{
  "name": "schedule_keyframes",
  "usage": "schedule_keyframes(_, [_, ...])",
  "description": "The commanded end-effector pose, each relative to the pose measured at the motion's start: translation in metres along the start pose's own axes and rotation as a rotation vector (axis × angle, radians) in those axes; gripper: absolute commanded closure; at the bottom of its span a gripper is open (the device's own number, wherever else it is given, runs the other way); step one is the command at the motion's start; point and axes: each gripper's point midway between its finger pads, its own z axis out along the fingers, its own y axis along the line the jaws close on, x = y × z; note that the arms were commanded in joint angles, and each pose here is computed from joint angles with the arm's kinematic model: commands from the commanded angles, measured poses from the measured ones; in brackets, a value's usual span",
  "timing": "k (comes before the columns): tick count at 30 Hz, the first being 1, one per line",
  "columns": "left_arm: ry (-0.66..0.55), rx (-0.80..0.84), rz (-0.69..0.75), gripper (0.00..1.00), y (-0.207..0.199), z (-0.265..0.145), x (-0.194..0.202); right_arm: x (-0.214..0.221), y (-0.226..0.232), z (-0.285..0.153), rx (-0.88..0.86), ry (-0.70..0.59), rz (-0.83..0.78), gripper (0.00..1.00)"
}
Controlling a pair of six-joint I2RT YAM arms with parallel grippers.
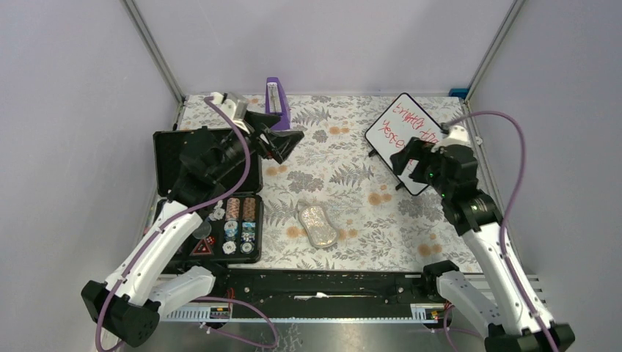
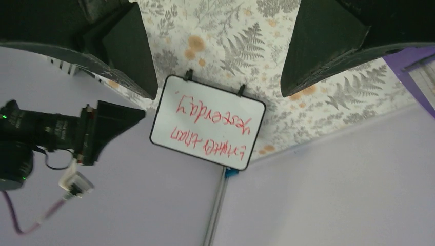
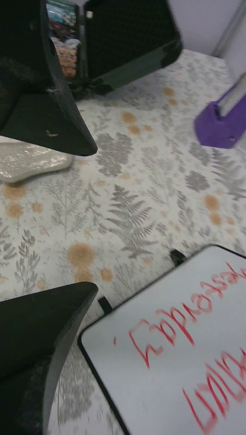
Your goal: Erase the whiteboard
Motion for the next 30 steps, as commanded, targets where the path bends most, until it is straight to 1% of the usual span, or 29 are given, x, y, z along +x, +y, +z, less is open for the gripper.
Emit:
schedule_keyframes(1, [-0.033, 0.002, 0.070, 0.01, -0.010, 0.002, -0.018, 0.050, 0.034, 0.031, -0.094, 0.180, 0.004, 0.01])
schedule_keyframes(5, [-0.070, -0.122, 0.078, 0.01, 0.009, -0.006, -0.024, 0.105, 0.071, 0.050, -0.117, 0.318, -0.111, 0.01])
schedule_keyframes(10, [-0.108, -0.296, 0.064, 0.01, 0.036, -0.017, -0.030, 0.171, 0.109, 0.064, -0.211, 0.484, -0.139, 0.01])
schedule_keyframes(13, [-0.114, -0.354, 0.061, 0.01, 0.046, -0.021, -0.030, 0.205, 0.126, 0.066, -0.220, 0.548, -0.218, 0.01])
schedule_keyframes(16, [-0.111, -0.359, 0.059, 0.01, 0.047, -0.020, -0.029, 0.234, 0.138, 0.066, -0.185, 0.591, -0.335, 0.01])
schedule_keyframes(19, [-0.108, -0.354, 0.055, 0.01, 0.047, -0.019, -0.028, 0.258, 0.144, 0.065, -0.135, 0.595, -0.485, 0.01])
schedule_keyframes(21, [-0.109, -0.359, 0.055, 0.01, 0.048, -0.020, -0.028, 0.271, 0.151, 0.062, -0.142, 0.598, -0.559, 0.01])
schedule_keyframes(24, [-0.108, -0.373, 0.054, 0.01, 0.050, -0.020, -0.027, 0.288, 0.153, 0.061, -0.132, 0.618, -0.614, 0.02])
schedule_keyframes(28, [-0.102, -0.376, 0.053, 0.01, 0.051, -0.019, -0.026, 0.299, 0.145, 0.064, -0.079, 0.623, -0.667, 0.07])
schedule_keyframes(30, [-0.099, -0.373, 0.052, 0.01, 0.051, -0.018, -0.025, 0.303, 0.143, 0.066, -0.071, 0.629, -0.682, 0.11])
